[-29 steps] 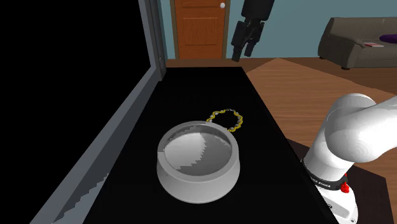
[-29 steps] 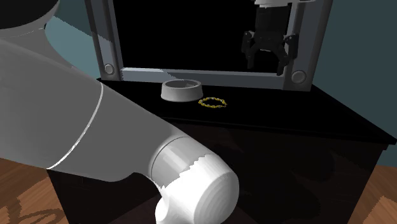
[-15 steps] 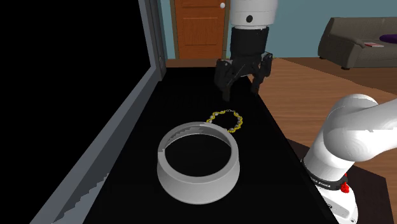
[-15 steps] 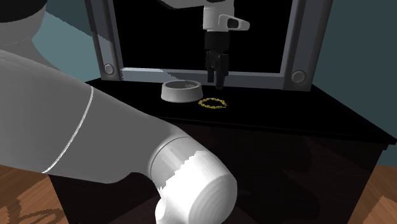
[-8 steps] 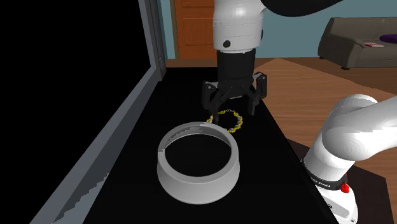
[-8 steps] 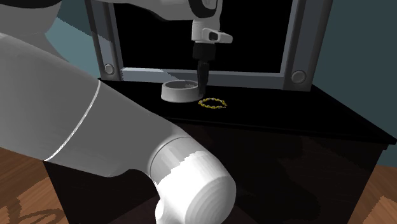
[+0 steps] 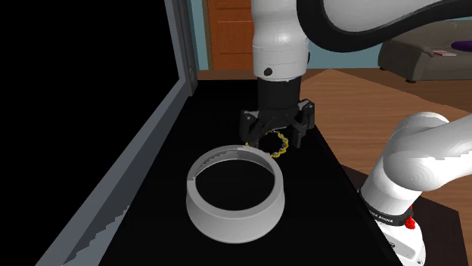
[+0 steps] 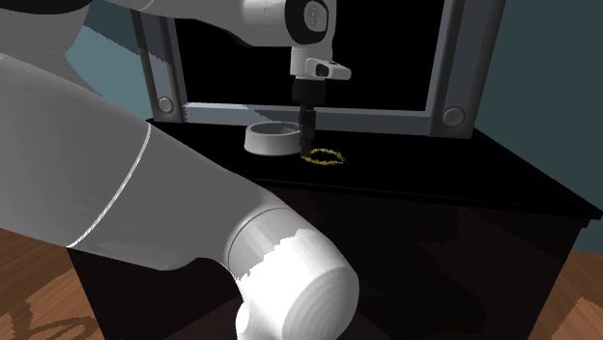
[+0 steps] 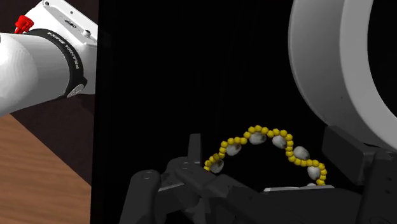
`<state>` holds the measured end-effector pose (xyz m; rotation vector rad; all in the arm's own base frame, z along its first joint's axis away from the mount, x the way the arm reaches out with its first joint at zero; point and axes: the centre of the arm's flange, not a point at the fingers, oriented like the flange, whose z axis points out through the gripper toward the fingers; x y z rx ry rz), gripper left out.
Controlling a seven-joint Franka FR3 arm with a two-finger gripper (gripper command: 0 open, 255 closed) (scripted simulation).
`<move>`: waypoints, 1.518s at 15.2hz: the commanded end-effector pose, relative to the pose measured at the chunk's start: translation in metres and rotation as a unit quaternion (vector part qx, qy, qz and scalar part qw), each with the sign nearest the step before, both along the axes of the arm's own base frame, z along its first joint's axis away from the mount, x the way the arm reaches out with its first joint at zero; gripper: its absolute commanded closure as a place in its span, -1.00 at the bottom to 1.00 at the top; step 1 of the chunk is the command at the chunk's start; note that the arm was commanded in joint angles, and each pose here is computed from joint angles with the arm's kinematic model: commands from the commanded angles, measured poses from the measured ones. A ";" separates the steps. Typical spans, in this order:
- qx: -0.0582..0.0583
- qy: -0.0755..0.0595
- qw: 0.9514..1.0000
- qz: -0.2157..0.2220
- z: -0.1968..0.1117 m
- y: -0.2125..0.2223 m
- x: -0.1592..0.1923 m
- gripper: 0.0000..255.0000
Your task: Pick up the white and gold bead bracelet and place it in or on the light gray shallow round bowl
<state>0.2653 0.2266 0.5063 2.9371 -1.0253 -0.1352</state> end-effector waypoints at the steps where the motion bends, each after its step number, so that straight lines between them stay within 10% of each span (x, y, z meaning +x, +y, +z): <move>1: 0.000 0.001 1.000 0.001 -0.002 0.001 0.000 -1.00; 4: 0.000 0.001 1.000 0.001 -0.002 0.001 0.000 -1.00; 5: 0.000 0.001 1.000 0.001 -0.001 0.000 0.000 1.00; 15: 0.002 -0.005 1.000 0.001 0.003 0.002 -0.001 1.00; 16: 0.002 -0.005 1.000 0.001 0.003 0.002 -0.001 -1.00; 17: -0.006 -0.017 0.998 -0.052 0.007 0.001 0.007 -1.00; 19: -0.022 -0.042 0.986 -0.158 0.017 -0.004 0.023 -1.00; 22: -0.046 -0.077 0.948 -0.307 0.033 -0.015 0.043 -1.00; 23: -0.046 -0.077 0.948 -0.307 0.028 -0.015 0.043 -1.00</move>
